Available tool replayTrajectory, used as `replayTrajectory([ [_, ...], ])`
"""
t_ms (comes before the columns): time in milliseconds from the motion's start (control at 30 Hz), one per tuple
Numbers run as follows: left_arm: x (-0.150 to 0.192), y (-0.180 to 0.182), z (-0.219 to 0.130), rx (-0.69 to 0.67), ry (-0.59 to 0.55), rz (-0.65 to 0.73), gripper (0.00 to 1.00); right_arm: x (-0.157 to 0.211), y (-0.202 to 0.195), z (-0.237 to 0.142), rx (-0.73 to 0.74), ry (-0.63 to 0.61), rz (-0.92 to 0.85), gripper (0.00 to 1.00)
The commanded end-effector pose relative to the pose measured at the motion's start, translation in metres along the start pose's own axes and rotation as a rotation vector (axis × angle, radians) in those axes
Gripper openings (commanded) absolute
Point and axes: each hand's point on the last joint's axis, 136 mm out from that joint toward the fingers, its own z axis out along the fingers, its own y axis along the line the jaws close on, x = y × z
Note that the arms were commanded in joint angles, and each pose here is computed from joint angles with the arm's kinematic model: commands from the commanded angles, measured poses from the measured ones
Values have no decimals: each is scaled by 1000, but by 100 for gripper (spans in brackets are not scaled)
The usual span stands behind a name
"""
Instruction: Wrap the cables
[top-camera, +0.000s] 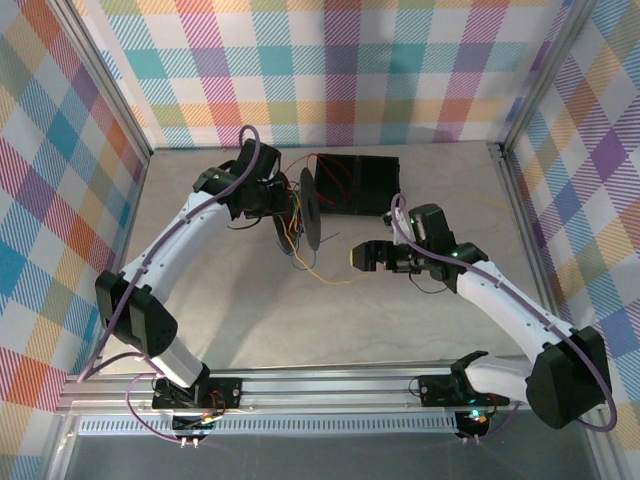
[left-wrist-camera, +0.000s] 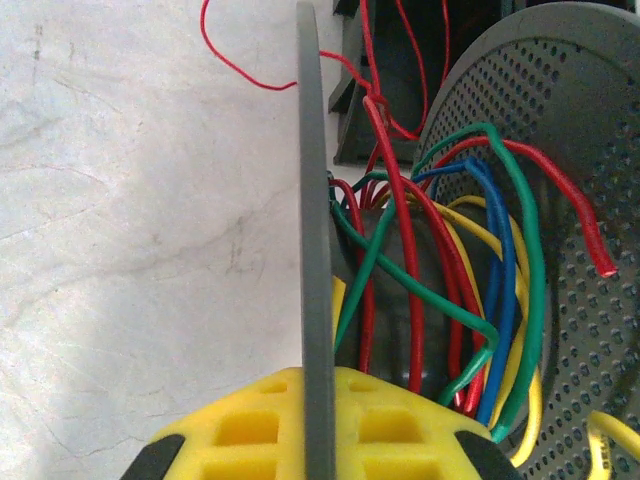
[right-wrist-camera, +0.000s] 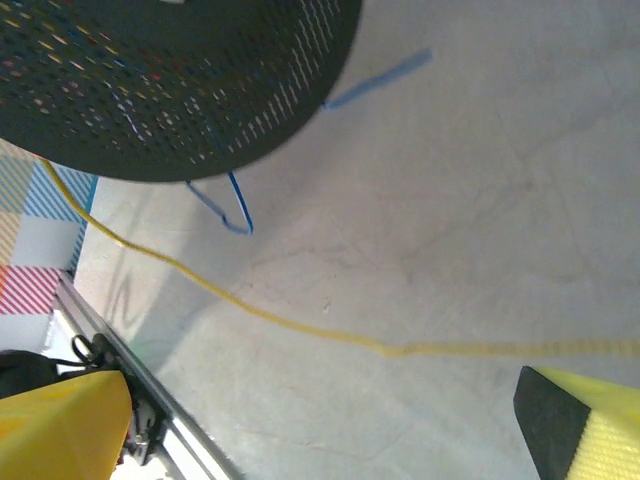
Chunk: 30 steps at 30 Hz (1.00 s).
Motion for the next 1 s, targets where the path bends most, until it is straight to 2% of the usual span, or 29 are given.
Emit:
replayTrajectory([
  [0,-35,-14,-38,97,-173,-39,0,2,-2,-13,4,-27,188,99],
  [200,-42,-13,-53,107,-230,-48,0,17,-9,-25,-7,-84,231,99],
  [300,-43,-14,-58,120,-247,-55,0,26,-14,-26,-4,-65,279,99],
  [400,-45,-14,-62,128,-263,-63,0,29,-12,-24,-66,-54,346,99],
  [567,-45,-16,-64,142,-267,-67,0,32,-30,-18,-86,-94,484,93],
  [700,-42,-17,-63,155,-258,-67,0,21,-44,-16,-143,-183,566,89],
  [867,-38,-20,-62,179,-248,-67,0,3,-52,-9,-174,-241,637,73],
  [967,-36,-22,-62,195,-241,-67,0,-8,-58,-2,-187,-268,663,69],
])
